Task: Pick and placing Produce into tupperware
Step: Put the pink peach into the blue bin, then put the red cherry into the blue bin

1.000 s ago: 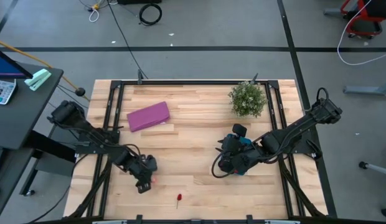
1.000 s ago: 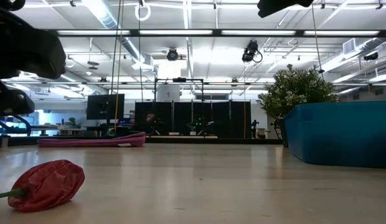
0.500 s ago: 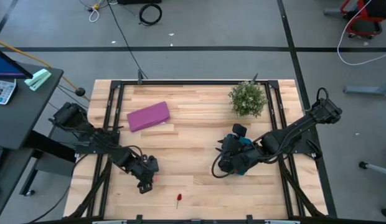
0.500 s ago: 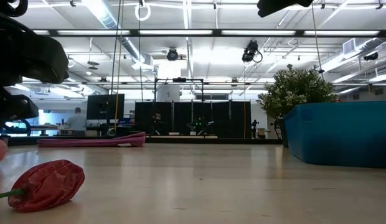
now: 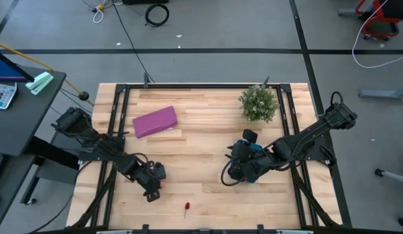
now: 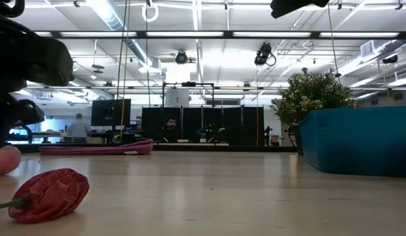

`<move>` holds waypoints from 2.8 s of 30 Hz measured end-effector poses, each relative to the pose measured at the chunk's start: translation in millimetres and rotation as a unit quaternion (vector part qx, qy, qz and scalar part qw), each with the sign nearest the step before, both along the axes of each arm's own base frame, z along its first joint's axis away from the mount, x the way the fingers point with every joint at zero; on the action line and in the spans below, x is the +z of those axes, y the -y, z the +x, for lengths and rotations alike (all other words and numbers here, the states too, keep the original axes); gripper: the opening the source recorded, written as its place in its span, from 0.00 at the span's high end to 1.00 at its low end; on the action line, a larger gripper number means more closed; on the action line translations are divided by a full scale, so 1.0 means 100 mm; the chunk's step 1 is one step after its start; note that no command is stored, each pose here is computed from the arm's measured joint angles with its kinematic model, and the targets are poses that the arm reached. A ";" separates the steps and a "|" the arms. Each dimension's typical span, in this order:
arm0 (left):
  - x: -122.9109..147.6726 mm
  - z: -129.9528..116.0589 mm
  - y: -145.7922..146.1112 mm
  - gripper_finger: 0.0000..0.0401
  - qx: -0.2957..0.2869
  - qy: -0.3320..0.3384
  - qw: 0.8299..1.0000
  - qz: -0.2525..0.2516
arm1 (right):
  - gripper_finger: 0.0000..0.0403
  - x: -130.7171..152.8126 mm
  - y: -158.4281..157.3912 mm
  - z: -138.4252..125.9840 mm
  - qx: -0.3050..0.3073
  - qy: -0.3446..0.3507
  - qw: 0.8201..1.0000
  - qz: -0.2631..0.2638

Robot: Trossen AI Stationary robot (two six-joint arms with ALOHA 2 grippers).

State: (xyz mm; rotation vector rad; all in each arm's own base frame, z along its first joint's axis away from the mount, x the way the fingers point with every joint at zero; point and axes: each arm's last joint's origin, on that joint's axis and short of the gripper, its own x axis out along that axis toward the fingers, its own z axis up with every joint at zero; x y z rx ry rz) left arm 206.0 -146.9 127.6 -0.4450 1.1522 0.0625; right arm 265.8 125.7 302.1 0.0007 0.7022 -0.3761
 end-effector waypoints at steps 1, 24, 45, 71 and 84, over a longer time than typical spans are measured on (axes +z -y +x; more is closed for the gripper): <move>0.00 0.00 0.00 0.78 0.001 0.002 1.000 0.002 | 0.65 0.00 0.00 0.00 -0.001 0.001 1.000 -0.002; 1.22 1.67 -0.38 0.99 0.011 0.339 0.907 0.251 | 0.65 0.19 0.14 -0.11 -0.093 0.075 0.985 -0.122; 0.30 2.97 -0.38 0.96 -0.085 0.263 0.944 0.181 | 0.77 0.25 0.38 -0.51 -0.157 0.035 0.967 -0.197; 1.25 2.72 -0.35 0.66 -0.073 0.042 0.983 0.163 | 0.80 0.27 0.39 -0.52 -0.147 0.026 0.962 -0.229; 1.19 1.82 0.69 0.79 -0.046 -0.184 0.965 0.180 | 0.80 0.27 0.39 -0.52 -0.152 0.031 0.963 -0.222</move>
